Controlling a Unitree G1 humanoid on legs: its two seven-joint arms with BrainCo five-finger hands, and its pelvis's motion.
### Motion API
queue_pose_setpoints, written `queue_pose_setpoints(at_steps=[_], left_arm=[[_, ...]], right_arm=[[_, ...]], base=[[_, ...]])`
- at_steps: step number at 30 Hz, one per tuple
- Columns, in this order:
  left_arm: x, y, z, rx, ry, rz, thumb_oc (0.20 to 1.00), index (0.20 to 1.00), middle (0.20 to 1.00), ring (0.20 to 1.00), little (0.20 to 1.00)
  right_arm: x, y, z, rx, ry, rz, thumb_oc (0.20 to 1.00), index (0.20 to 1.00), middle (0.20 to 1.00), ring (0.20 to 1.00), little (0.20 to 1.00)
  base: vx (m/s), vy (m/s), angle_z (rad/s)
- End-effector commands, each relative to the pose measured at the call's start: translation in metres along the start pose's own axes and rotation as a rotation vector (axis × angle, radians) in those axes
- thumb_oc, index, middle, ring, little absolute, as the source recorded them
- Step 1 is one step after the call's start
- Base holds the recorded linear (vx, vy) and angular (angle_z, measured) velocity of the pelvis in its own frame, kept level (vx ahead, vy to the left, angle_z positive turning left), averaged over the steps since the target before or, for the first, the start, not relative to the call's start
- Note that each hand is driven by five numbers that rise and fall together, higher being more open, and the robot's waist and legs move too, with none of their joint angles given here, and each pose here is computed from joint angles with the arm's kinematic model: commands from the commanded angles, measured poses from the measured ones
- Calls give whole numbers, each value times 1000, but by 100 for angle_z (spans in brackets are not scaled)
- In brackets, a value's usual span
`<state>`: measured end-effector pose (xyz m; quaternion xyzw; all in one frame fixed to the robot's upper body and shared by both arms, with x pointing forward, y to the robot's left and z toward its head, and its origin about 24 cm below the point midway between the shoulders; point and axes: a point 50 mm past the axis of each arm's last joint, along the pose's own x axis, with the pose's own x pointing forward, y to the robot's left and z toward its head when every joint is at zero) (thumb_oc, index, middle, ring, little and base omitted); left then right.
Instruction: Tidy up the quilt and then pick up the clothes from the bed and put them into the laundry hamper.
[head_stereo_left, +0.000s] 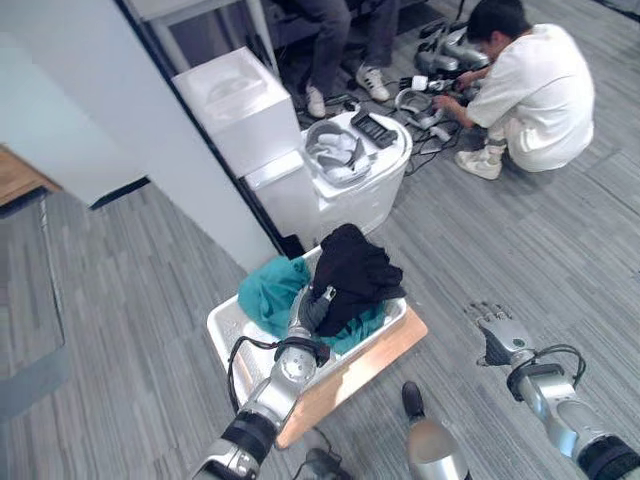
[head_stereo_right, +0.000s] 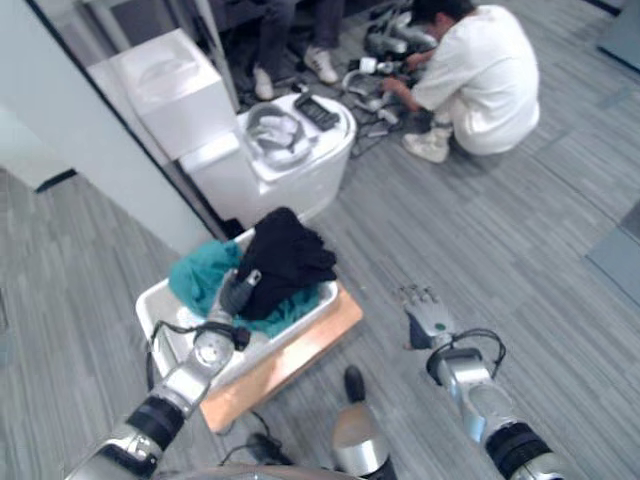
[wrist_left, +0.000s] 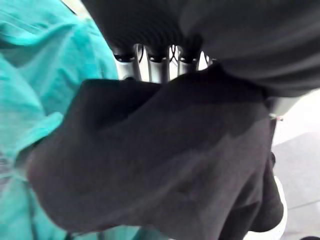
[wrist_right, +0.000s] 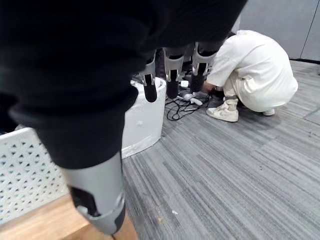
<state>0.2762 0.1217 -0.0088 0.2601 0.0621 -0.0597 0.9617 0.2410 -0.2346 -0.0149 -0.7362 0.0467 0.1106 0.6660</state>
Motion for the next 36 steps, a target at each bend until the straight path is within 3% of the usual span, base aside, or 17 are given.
queue_pose_setpoints(at_steps=[1, 2, 6, 10, 15, 18, 25, 26, 27, 29, 30, 36], left_arm=[[15, 21, 32, 28, -147, 82, 200, 200, 200, 200, 200], [14, 22, 28, 20, -124, 88, 1000, 1000, 1000, 1000, 1000], [9, 33, 4, -20, -5, 143, 1000, 1000, 1000, 1000, 1000], [7, 55, 1, -40, -4, 239, 1000, 1000, 1000, 1000, 1000], [1, 89, 8, -84, -72, 379, 1000, 1000, 1000, 1000, 1000], [-17, 99, -17, -159, 7, 446, 1000, 1000, 1000, 1000, 1000], [-77, 77, -119, -141, 483, 425, 1000, 1000, 1000, 1000, 1000], [-77, 77, -119, -141, 483, 425, 1000, 1000, 1000, 1000, 1000], [-102, 62, -149, -150, 657, 400, 1000, 1000, 1000, 1000, 1000], [-113, 55, -160, -147, 729, 383, 1000, 1000, 1000, 1000, 1000], [-142, 37, -183, -163, 900, 351, 1000, 1000, 1000, 1000, 1000], [-182, 14, -206, -88, 1110, 207, 1000, 1000, 1000, 1000, 1000]], right_arm=[[20, -32, -6, 6, 47, -161, 1000, 1000, 1000, 1000, 1000], [20, -30, -5, 19, 54, -156, 1000, 1000, 1000, 1000, 1000], [16, -12, -3, 89, 99, -91, 1000, 1000, 1000, 1000, 1000], [8, 6, -7, 136, 147, -22, 1000, 1000, 1000, 1000, 1000], [-19, 59, -22, 288, 327, 170, 1000, 1000, 1000, 1000, 1000], [-45, 99, -24, 466, 506, 315, 1000, 1000, 1000, 1000, 1000], [-87, 144, -18, 694, 769, 498, 1000, 1000, 1000, 1000, 1000], [-87, 144, -18, 694, 769, 498, 1000, 1000, 1000, 1000, 1000], [-96, 153, -14, 736, 820, 540, 1000, 1000, 1000, 1000, 1000], [-99, 156, -12, 750, 840, 556, 1000, 1000, 1000, 1000, 1000], [-102, 159, -7, 781, 858, 571, 1000, 1000, 1000, 1000, 1000], [-97, 160, 5, 799, 820, 589, 1000, 1000, 1000, 1000, 1000]], base=[[-11, -28, 36], [-7, -28, 26], [1, -39, 11], [-31, -61, 30], [11, -7, 21], [5, 13, 16], [-1, 20, 6], [4, 35, 6], [0, 33, 8], [0, 37, 4], [2, 37, 0], [-6, 45, 1]])
